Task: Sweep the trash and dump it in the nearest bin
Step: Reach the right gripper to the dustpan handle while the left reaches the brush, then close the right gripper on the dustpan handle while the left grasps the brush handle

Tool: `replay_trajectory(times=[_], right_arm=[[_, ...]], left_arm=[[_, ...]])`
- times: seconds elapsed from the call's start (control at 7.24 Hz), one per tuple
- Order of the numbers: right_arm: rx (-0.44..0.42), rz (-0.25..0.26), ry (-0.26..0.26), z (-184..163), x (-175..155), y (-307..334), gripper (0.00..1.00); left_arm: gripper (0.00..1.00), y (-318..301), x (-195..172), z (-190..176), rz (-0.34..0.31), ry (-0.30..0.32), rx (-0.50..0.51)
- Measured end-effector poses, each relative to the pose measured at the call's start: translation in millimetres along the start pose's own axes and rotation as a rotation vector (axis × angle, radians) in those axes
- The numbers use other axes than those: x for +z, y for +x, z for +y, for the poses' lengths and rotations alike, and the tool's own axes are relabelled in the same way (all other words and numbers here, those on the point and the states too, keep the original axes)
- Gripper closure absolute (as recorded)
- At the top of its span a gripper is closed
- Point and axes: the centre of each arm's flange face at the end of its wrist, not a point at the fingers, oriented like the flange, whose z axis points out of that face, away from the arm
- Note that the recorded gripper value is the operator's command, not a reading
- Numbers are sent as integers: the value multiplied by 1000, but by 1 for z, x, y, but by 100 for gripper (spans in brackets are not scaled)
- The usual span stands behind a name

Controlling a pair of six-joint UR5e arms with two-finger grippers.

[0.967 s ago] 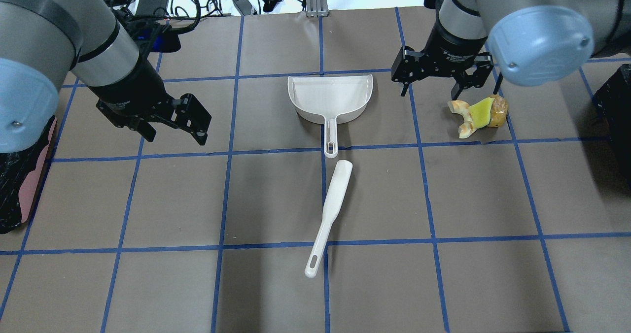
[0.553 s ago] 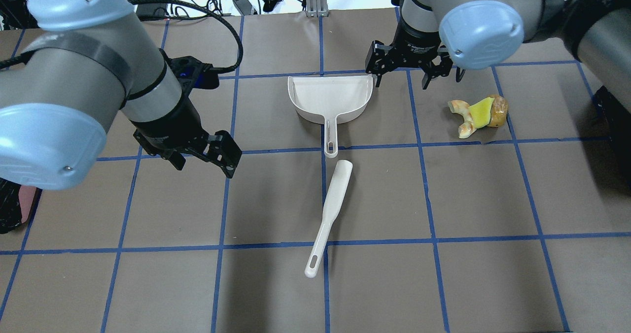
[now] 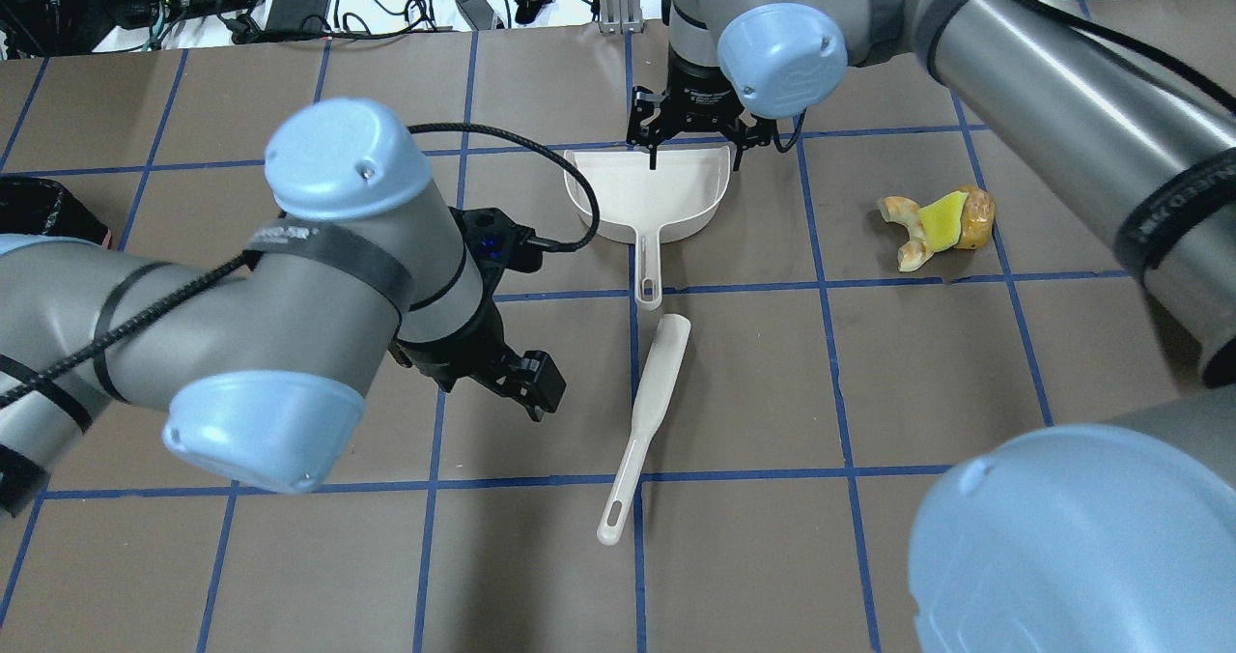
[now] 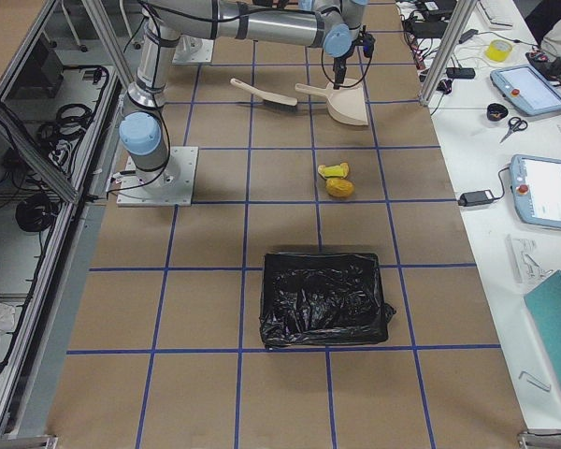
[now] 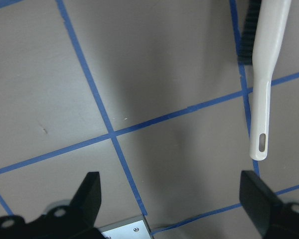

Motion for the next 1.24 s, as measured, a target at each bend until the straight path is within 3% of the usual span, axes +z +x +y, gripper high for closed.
replay_trajectory(times=[0.28, 0.55, 0.83, 1.24], right_arm=[[-29, 57, 6, 23, 29, -46, 0], [-50, 74, -14, 43, 64, -51, 1], [-61, 68, -15, 53, 84, -48, 9], [-59, 36, -34, 59, 87, -50, 16]], left_arm=[[0, 40, 32, 13, -2, 24, 18], [1, 68, 55, 19, -2, 41, 49], [1, 81, 75, 15, -3, 52, 26], [2, 93, 105, 13, -15, 11, 32]])
